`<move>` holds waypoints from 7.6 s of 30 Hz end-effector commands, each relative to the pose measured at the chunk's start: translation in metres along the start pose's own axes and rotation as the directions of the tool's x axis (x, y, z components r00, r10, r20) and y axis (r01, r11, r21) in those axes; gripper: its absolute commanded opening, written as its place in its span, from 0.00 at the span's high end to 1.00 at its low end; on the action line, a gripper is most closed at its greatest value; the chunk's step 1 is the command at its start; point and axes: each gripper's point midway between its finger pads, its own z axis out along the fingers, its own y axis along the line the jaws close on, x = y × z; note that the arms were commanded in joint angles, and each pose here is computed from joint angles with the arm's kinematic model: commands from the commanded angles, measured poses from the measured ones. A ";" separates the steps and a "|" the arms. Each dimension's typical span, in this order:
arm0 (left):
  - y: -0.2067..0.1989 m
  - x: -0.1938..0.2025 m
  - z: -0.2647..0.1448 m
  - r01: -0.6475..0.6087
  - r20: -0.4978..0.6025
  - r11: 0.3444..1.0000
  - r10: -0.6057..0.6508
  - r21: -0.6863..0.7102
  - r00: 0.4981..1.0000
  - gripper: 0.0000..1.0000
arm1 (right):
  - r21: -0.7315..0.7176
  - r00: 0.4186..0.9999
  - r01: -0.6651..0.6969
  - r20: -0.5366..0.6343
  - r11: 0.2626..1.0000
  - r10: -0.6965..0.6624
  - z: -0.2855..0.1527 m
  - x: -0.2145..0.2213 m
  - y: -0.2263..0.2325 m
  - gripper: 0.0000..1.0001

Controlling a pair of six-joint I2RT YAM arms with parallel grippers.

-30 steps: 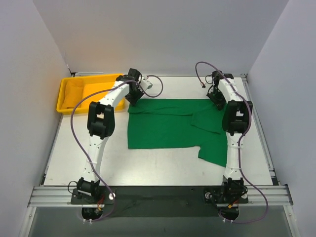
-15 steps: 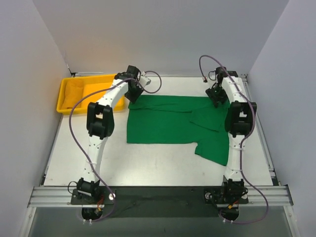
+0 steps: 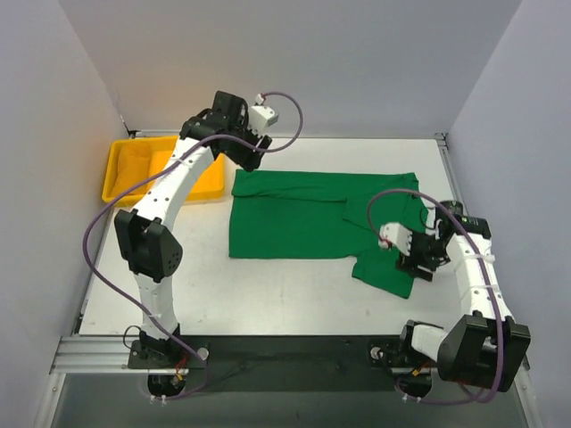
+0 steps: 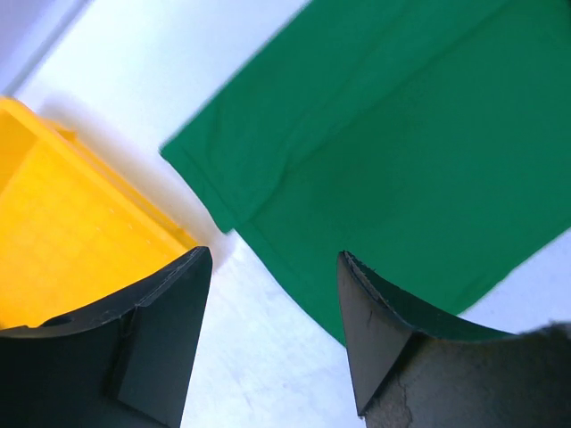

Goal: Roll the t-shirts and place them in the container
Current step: Fold the T-shirt at the center of the board.

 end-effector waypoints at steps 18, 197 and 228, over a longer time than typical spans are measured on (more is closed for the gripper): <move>-0.024 0.111 -0.020 -0.019 -0.148 0.999 0.023 0.028 0.989 0.37 | -0.276 0.766 0.643 0.219 0.714 -0.604 0.050 0.032 0.075 0.55; 0.048 0.145 0.105 -0.275 -0.265 0.960 0.281 0.060 0.922 1.00 | 0.508 0.902 -0.419 0.143 0.752 0.407 0.040 -0.033 -0.256 1.00; 0.019 0.151 0.091 -0.219 -0.258 0.976 0.215 0.014 0.942 0.68 | 0.220 0.847 -0.496 -0.094 0.840 0.524 0.061 0.012 -0.148 0.79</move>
